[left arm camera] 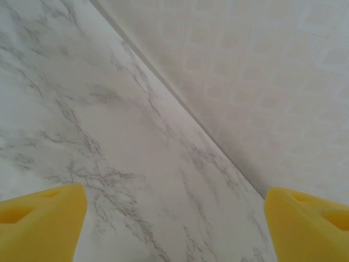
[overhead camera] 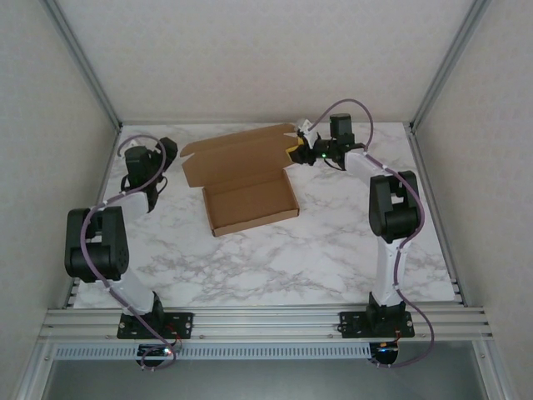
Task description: Fold the paper box
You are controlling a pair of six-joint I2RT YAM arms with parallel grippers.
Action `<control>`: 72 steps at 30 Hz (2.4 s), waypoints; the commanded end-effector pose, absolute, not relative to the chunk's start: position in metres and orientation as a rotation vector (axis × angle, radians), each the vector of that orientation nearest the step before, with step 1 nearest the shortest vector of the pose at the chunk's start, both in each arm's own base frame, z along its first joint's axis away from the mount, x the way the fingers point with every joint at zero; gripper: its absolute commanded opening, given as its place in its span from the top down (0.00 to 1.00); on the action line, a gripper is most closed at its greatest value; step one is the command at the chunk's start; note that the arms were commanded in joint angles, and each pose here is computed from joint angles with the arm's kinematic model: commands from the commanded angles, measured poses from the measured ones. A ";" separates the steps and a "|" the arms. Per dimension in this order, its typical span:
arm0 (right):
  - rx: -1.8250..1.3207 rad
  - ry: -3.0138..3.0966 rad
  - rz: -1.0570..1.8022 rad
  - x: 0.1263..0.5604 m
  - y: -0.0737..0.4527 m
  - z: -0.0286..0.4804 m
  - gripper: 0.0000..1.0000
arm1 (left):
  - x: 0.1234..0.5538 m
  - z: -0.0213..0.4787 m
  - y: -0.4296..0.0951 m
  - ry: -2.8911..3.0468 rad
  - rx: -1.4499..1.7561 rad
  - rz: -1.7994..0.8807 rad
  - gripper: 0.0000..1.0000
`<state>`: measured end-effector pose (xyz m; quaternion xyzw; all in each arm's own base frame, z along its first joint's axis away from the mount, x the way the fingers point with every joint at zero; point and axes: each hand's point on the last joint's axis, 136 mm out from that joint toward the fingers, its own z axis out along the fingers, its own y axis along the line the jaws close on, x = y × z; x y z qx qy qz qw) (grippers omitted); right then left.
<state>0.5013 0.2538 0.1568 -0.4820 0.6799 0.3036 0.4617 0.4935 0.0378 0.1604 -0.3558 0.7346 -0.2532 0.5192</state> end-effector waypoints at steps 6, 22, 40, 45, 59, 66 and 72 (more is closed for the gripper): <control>-1.155 1.731 0.669 0.498 0.254 0.164 1.00 | 0.502 0.180 0.018 1.726 -0.773 -0.728 0.17; -0.416 2.070 0.028 0.509 0.290 0.146 1.00 | 0.489 0.185 -0.003 1.688 -0.792 -0.796 0.17; -0.759 1.935 0.278 0.488 0.235 0.159 1.00 | 0.447 0.233 0.024 1.668 -0.613 -0.470 0.14; -0.950 1.895 0.419 0.475 0.233 0.150 1.00 | 0.435 0.268 -0.019 1.568 -0.144 -0.433 0.14; -0.880 1.865 0.586 0.472 0.226 0.141 1.00 | 0.442 0.188 -0.073 1.807 0.604 -0.418 0.16; -0.885 1.863 0.576 0.474 0.225 0.144 1.00 | 0.467 0.181 -0.077 1.812 0.646 -0.403 0.18; -0.871 1.877 0.593 0.478 0.228 0.142 1.00 | 0.479 0.172 -0.079 1.843 0.667 -0.404 0.52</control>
